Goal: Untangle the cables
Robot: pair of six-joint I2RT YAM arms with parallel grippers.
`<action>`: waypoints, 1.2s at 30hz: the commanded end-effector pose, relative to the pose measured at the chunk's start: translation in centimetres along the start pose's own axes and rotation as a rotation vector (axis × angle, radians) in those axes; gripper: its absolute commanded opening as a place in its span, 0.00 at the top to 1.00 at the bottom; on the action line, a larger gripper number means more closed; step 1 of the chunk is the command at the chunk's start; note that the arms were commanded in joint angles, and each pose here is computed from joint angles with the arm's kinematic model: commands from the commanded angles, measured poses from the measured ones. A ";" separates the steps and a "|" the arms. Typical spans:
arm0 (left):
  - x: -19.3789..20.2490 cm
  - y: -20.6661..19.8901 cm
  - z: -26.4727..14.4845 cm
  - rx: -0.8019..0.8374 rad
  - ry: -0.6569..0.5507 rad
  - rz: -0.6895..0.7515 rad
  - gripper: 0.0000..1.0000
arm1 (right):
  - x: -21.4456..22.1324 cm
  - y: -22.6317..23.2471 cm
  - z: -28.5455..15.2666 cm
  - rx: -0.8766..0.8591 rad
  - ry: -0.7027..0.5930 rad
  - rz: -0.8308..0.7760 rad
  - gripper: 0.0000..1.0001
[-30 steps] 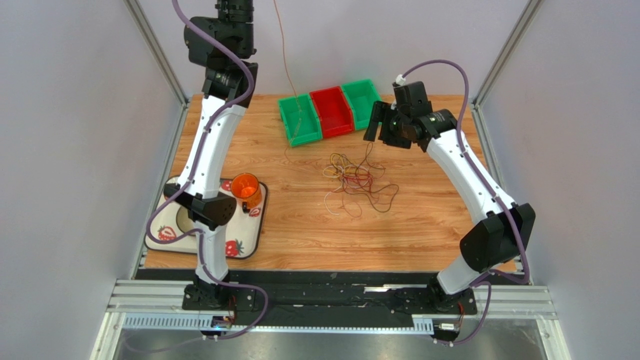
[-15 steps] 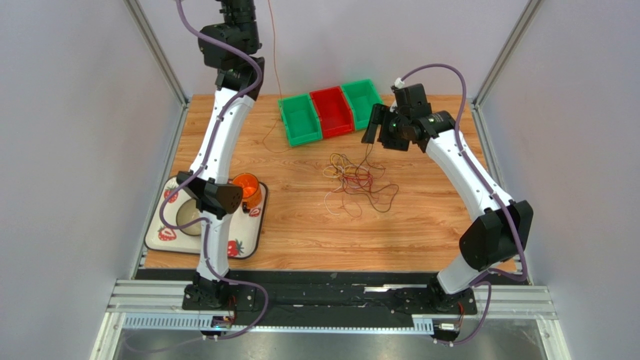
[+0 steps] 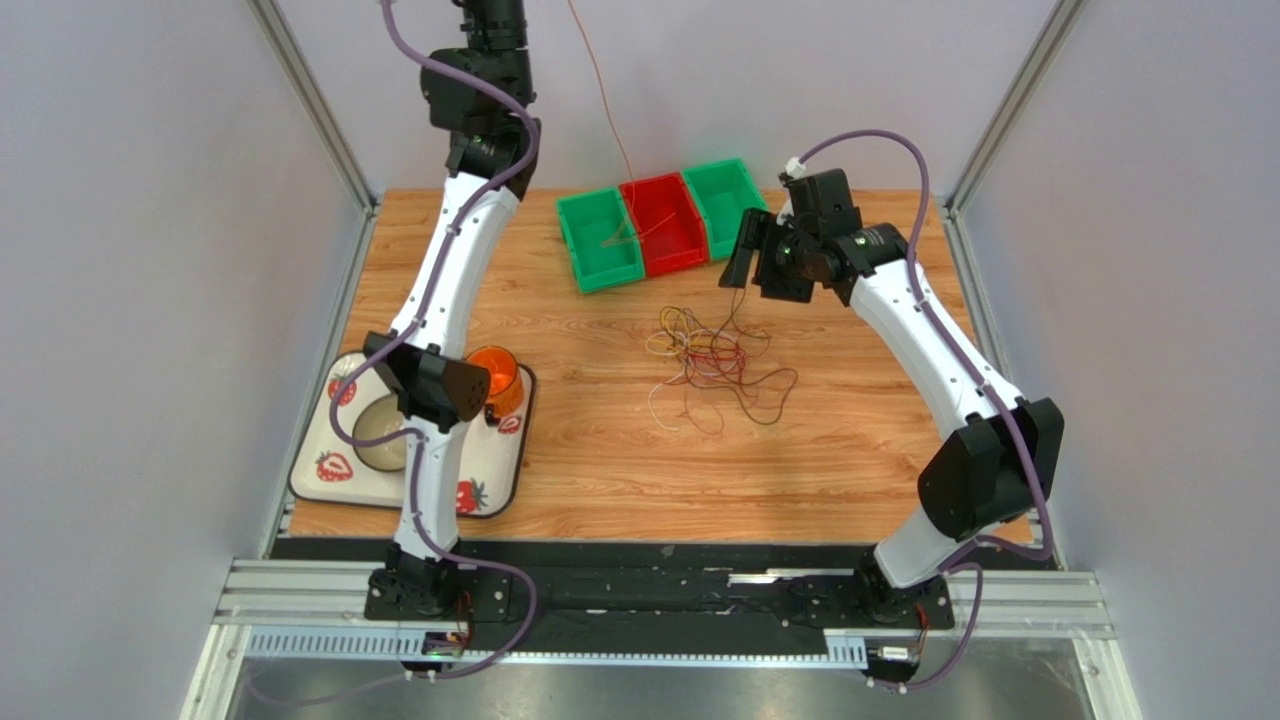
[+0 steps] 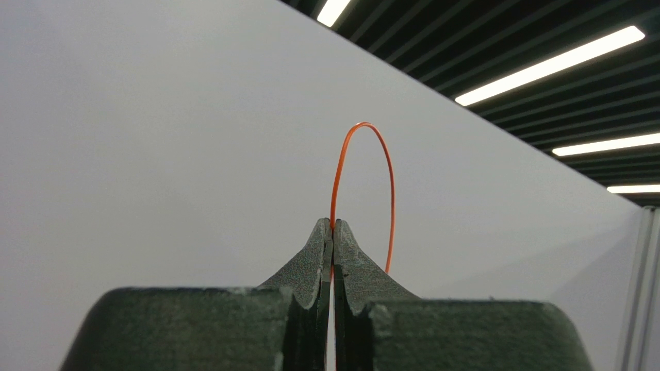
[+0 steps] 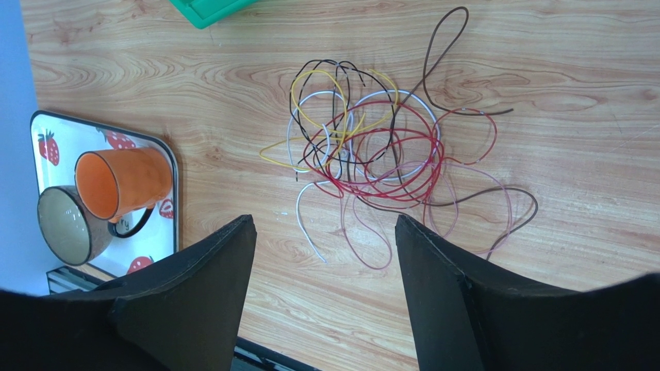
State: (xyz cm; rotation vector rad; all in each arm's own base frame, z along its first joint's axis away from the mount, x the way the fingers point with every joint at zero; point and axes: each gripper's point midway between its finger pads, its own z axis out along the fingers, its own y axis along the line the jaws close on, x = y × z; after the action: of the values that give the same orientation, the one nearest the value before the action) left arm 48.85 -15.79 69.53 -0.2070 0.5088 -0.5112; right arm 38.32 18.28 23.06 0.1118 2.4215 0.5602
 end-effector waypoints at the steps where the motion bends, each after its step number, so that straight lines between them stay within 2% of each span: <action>1: 7.0 4.1 -2.0 -0.069 0.108 0.105 1.00 | -0.2 0.3 0.6 -0.026 -0.004 0.009 0.29; 8: 15.5 11.0 -6.1 -0.201 0.277 0.220 1.00 | 0.1 0.1 0.7 -0.026 0.000 0.006 0.29; 13: 18.7 14.0 -8.6 -0.273 0.362 0.306 1.00 | 0.3 0.1 1.0 -0.030 0.008 0.007 0.30; 18: 19.3 15.6 -9.6 -0.327 0.382 0.338 1.00 | 0.4 0.0 1.3 -0.031 0.014 0.011 0.30; 23: 17.8 15.8 -9.6 -0.360 0.393 0.356 1.00 | 0.4 0.0 1.5 -0.033 0.017 0.014 0.30; 25: 16.6 13.1 -8.6 -0.260 0.398 0.301 1.00 | 0.5 0.0 1.9 -0.037 0.022 0.019 0.30; 26: 15.4 11.7 -7.8 -0.219 0.357 0.261 1.00 | 0.5 0.1 2.0 -0.040 0.024 0.021 0.30; 27: 12.2 9.7 -6.3 -0.173 0.302 0.220 1.00 | 0.5 0.2 2.1 -0.043 0.024 0.019 0.30; 29: 10.3 8.5 -5.9 -0.159 0.268 0.185 1.00 | 0.6 0.2 2.3 -0.043 0.033 0.021 0.31; 31: 7.0 7.5 -4.2 -0.163 0.210 0.239 1.00 | 0.6 0.2 2.2 -0.044 0.034 0.021 0.31; 34: 5.0 6.9 -3.3 -0.168 0.157 0.284 1.00 | 0.6 0.4 2.1 -0.055 0.029 0.024 0.30; 36: 4.8 7.2 -3.1 -0.187 0.163 0.302 1.00 | 0.6 0.6 2.2 -0.063 0.030 0.024 0.30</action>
State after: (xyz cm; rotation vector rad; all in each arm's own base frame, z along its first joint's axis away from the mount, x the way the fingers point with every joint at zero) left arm 59.78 -14.44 53.99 -0.2382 0.9307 -0.1992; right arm 38.69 19.10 20.68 0.1058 2.4688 0.6007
